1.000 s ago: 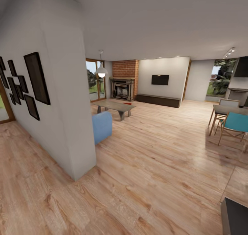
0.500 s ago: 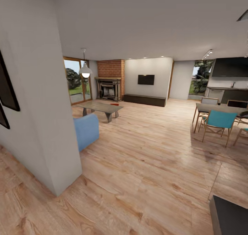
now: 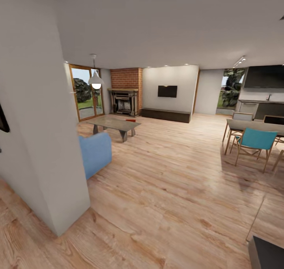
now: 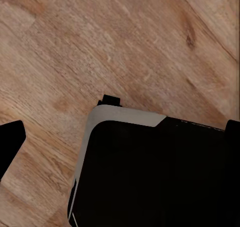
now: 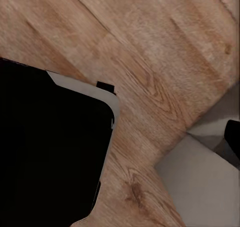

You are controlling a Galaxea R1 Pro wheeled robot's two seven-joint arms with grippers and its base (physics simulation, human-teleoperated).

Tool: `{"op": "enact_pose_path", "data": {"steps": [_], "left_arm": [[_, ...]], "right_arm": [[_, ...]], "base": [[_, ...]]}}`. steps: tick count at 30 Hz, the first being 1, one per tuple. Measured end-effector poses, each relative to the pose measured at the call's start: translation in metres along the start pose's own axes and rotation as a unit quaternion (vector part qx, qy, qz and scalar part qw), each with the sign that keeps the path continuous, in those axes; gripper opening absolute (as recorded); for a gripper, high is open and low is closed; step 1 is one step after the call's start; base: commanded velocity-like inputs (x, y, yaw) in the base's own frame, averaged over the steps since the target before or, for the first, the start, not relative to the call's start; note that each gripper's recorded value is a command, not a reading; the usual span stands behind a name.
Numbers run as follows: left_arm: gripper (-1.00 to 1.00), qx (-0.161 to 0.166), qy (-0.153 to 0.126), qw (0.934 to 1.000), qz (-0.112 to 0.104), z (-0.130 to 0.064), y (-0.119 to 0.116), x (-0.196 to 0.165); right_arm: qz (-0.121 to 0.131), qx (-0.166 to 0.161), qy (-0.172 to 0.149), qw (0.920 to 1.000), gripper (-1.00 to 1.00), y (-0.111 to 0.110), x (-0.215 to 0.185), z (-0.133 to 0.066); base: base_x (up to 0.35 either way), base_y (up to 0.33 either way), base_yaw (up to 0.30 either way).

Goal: Move the two storage containers from the living room to the garage. In the garage, place one container on the floor and stack the other container on top of it (either order is fine).

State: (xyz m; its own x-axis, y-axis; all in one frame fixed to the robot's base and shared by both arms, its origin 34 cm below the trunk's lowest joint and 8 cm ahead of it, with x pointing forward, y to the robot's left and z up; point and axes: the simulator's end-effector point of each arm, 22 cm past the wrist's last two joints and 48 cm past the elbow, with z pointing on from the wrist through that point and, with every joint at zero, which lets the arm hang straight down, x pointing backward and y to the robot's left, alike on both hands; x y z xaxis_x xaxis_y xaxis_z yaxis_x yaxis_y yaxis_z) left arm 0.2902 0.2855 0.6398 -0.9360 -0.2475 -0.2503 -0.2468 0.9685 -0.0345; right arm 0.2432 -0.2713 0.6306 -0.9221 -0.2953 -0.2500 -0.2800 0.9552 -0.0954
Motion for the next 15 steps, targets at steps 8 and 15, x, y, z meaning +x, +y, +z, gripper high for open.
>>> {"op": "enact_pose_path", "data": {"steps": [8, 15], "left_arm": [[1.00, 0.000, -0.001, 1.0000, 0.000, 0.0000, 0.0000, -0.0002], [1.00, 0.000, 0.000, 1.0000, 0.000, 0.0000, -0.0001, 0.0000]], "right_arm": [[0.000, 0.001, -0.001, 1.0000, 1.00, -0.0006, -0.0002, 0.0000], [0.001, 0.001, 0.000, 1.0000, 1.00, -0.0008, 0.0000, 0.0000]], "base": [[0.323, 0.000, 0.000], [0.323, 0.000, 0.000]]}}
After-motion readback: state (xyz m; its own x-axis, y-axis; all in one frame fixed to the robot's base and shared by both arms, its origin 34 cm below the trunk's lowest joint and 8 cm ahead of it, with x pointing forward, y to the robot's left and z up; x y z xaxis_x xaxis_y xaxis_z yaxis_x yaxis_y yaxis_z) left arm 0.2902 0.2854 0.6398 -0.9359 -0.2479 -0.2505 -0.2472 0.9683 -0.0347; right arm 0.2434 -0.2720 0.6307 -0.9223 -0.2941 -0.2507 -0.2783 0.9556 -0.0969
